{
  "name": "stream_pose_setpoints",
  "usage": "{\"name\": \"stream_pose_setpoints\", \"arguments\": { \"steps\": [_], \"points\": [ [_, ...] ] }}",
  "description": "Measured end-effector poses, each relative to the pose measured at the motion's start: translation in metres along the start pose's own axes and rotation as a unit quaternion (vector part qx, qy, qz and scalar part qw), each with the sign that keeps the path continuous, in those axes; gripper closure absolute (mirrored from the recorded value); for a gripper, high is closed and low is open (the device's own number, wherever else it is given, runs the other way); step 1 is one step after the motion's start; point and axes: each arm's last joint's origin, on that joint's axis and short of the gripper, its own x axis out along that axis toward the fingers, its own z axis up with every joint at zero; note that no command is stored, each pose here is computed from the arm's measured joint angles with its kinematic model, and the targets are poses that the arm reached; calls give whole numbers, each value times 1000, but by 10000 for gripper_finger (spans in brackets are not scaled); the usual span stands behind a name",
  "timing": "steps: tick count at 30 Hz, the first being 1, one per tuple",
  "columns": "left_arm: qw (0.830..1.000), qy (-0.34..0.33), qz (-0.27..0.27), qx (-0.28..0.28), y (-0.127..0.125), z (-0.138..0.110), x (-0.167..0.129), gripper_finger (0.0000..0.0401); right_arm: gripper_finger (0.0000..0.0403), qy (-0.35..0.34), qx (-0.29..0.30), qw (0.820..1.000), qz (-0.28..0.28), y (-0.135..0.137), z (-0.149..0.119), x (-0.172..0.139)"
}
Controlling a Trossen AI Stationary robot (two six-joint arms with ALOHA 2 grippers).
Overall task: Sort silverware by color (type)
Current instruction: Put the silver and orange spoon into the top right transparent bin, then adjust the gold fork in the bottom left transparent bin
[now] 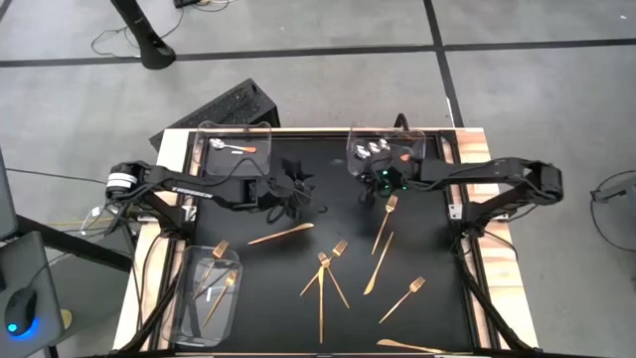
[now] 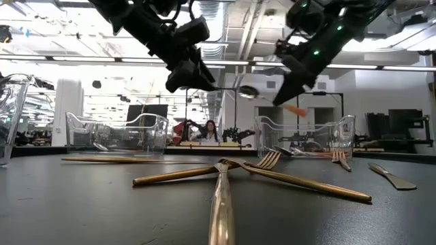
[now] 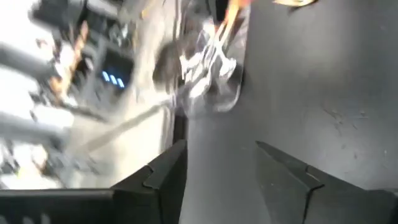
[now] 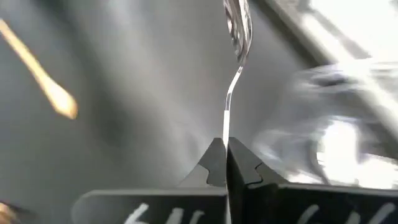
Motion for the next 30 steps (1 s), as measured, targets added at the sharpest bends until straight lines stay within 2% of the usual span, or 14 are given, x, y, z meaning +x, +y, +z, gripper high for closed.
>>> {"name": "stream_pose_setpoints", "arguments": {
  "steps": [4,7,9,11,15,19,25,30],
  "points": [
    [995,30,-24,-95,12,-13,-3,226,397,-11,-39,997,-65,-9,2,-20],
    [985,71,-53,-145,13,-25,-2,229,396,-2,-63,990,-123,-20,1,-28],
    [978,98,-68,-170,12,-32,-2,230,396,20,-77,984,-161,-29,-2,-29],
    [972,113,-81,-188,10,-35,-1,230,395,50,-90,979,-175,-38,-7,-28],
    [964,139,-96,-205,5,-39,-2,230,383,87,-70,975,-192,-53,-13,-23],
    [962,141,-108,-208,1,-38,-5,231,339,97,-54,972,-206,-63,-15,-20],
    [962,135,-117,-205,-2,-36,-6,231,247,97,-47,972,-207,-64,-15,-21],
    [957,138,-121,-224,-3,-36,-6,231,191,76,17,977,-199,-56,-14,-22]
  ]
}}
